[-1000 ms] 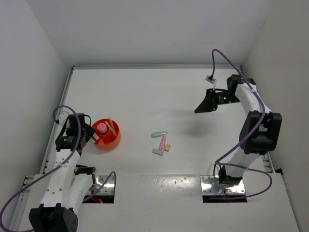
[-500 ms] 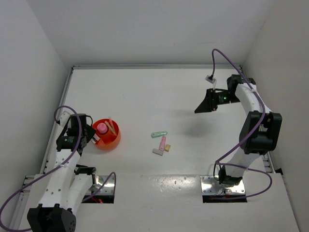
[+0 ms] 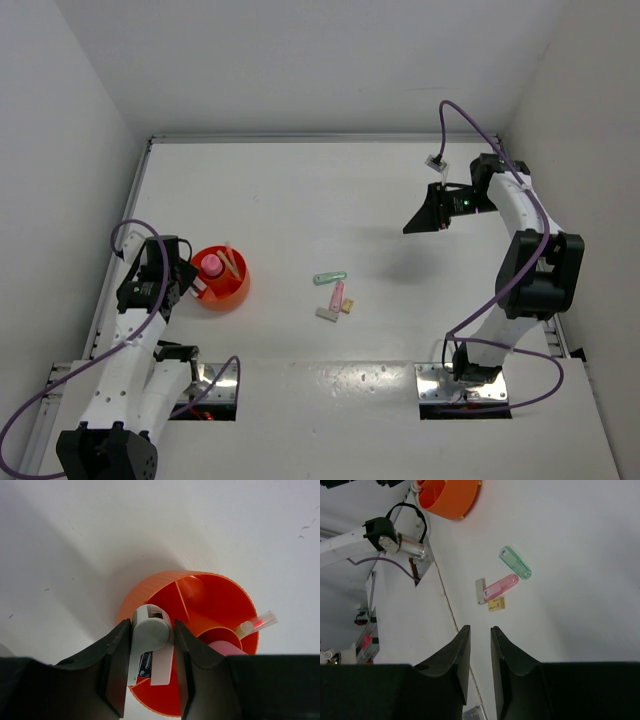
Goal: Sort the stationery into containers
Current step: Place the stapler in the storage box.
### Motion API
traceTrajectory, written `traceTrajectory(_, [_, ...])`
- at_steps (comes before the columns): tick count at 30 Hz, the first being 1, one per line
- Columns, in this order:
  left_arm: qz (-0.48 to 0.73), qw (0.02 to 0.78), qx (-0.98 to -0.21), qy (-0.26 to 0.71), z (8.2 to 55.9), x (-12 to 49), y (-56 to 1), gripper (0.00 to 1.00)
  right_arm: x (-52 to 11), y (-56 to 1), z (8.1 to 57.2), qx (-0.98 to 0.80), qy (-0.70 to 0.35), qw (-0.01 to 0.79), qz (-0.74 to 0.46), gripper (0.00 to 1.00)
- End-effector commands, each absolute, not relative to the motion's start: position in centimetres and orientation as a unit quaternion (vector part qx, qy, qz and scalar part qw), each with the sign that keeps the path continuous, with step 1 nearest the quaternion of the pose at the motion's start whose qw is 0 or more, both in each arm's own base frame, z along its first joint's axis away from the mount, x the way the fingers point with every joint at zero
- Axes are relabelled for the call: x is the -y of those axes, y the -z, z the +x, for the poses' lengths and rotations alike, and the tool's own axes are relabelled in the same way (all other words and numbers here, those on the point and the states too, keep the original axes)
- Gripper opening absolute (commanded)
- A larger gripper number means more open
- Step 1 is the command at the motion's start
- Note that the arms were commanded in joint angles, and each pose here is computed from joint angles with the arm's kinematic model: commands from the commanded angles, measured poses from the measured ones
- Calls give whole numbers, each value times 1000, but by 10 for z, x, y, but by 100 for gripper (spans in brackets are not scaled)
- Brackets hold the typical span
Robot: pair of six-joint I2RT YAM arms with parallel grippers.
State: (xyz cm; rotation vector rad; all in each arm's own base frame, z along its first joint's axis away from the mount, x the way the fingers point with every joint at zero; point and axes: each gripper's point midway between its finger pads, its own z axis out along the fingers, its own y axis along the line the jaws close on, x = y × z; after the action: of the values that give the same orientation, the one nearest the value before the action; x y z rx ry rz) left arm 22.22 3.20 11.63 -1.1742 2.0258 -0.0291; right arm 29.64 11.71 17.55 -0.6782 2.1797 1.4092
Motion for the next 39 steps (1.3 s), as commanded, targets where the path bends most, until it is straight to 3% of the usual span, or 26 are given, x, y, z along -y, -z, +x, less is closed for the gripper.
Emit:
traceTrajectory(1, [-462,403,-790,10,224,-34,-126,39,-120,-188,304,-773,-516,255,-267,23])
traceTrajectory(6, [-462,407,-788,12,226,-34,-129,41,-120,-186,305,-774,-518,252,-264,23])
traceTrajectory(9, [-466,407,-786,13,226,-33,-129,46,-120,-186,305,-774,-518,252,-264,23])
traceTrajectory(19, [-466,407,-786,13,226,-33,-129,47,-121,-187,304,-771,-522,252,-264,23])
traceTrajectory(22, [-466,407,-786,13,226,-33,-129,52,-121,-187,304,-771,-522,253,-264,23])
traceTrajectory(39, [-469,428,-773,11,223,-39,-149,54,-121,-187,304,-771,-522,253,-264,23])
